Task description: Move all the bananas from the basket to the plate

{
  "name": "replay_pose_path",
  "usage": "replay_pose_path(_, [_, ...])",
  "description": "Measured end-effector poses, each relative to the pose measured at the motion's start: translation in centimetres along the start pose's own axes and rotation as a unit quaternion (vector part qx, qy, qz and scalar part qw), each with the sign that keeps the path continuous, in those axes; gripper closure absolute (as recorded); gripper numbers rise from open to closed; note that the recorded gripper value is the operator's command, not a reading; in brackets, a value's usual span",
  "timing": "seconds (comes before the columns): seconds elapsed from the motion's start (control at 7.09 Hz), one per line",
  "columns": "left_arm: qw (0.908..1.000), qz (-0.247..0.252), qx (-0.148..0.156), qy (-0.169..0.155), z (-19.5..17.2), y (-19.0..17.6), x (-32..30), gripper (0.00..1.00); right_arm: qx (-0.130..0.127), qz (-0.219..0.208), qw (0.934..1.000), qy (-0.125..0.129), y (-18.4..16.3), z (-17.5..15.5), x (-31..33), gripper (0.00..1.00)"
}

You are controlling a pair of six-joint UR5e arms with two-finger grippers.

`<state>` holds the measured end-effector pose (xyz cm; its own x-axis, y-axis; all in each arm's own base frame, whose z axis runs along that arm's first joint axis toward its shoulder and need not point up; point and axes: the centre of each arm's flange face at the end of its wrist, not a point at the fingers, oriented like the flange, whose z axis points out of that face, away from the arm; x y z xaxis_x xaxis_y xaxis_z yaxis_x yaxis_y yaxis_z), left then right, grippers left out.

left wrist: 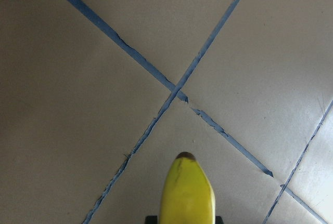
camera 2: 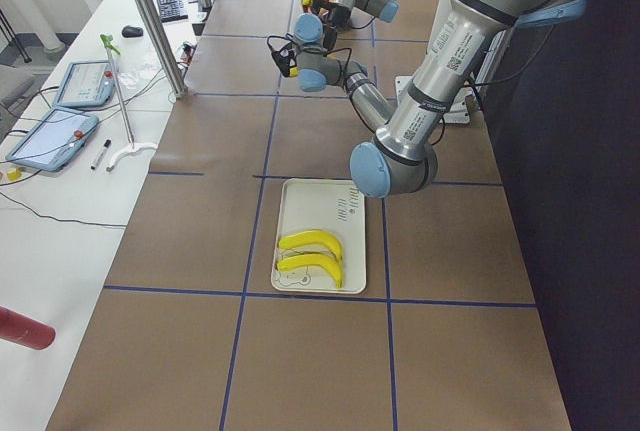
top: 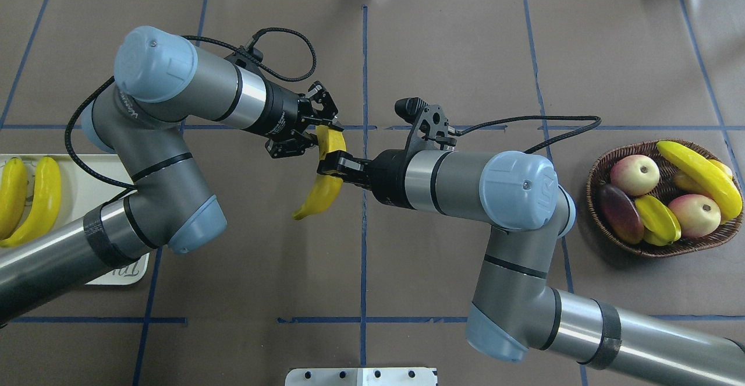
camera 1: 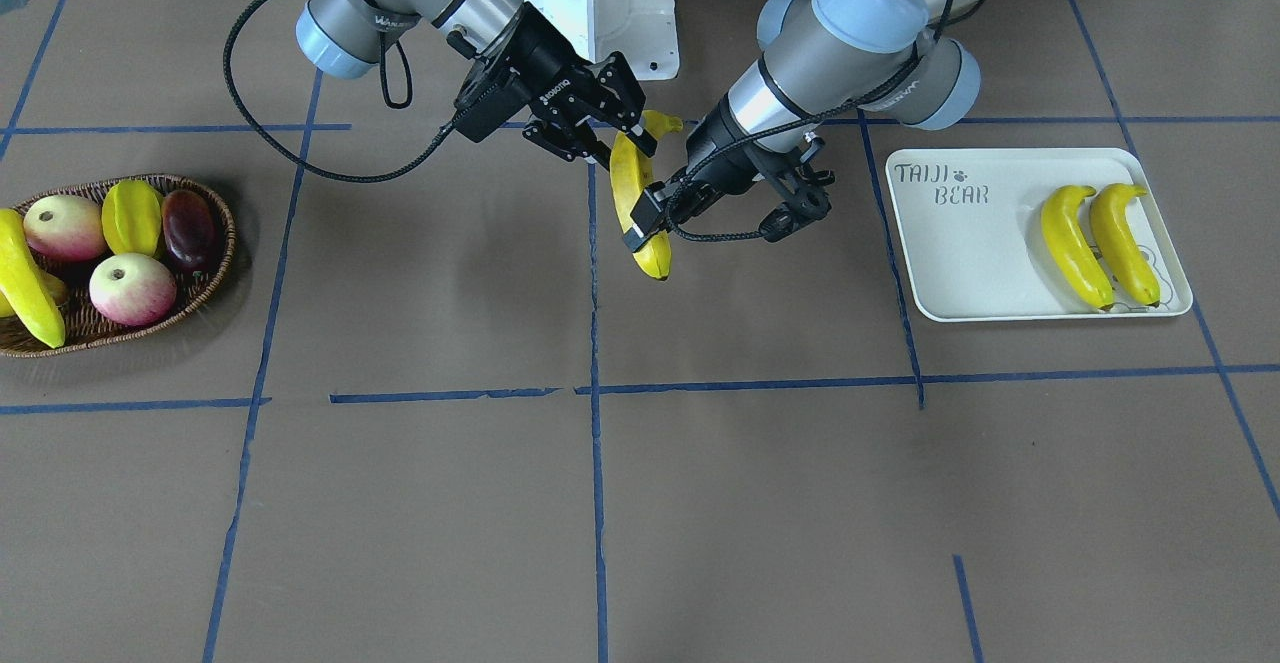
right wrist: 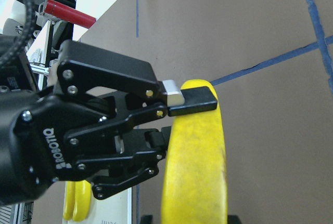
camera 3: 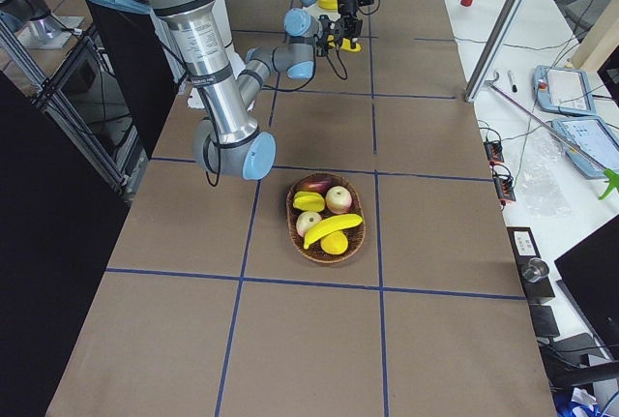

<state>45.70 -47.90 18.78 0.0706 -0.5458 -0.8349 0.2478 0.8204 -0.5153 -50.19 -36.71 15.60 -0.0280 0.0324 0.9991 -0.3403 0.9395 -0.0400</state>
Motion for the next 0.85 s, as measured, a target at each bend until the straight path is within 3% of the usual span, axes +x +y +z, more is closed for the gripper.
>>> replay_pose_path(0.28, [1.0000,0.005,0.004,0.000,-0.4,-0.5,-0.2,0.99,-0.001,0.000,0.9999,0.011,-0.9,-0.2,-0.3,0.00])
replay_pose_path(0.42, [0.9999,0.008,0.012,-0.003,-0.9,-1.6,-0.8,0.99,-0.010,0.003,0.9993,0.036,-2.3,-0.4,-0.3,0.00])
replay_pose_path(0.71, [0.9988,0.001,0.045,-0.017,-2.9,-6.2,-3.5,0.99,-0.036,0.001,0.9935,0.108,-6.3,-1.4,0.8,0.00])
replay_pose_path(0.85, [0.9972,0.015,0.067,-0.030,-4.3,-9.1,-5.9,0.99,-0.048,-0.012,0.9868,0.154,-8.3,-1.8,1.8,0.00])
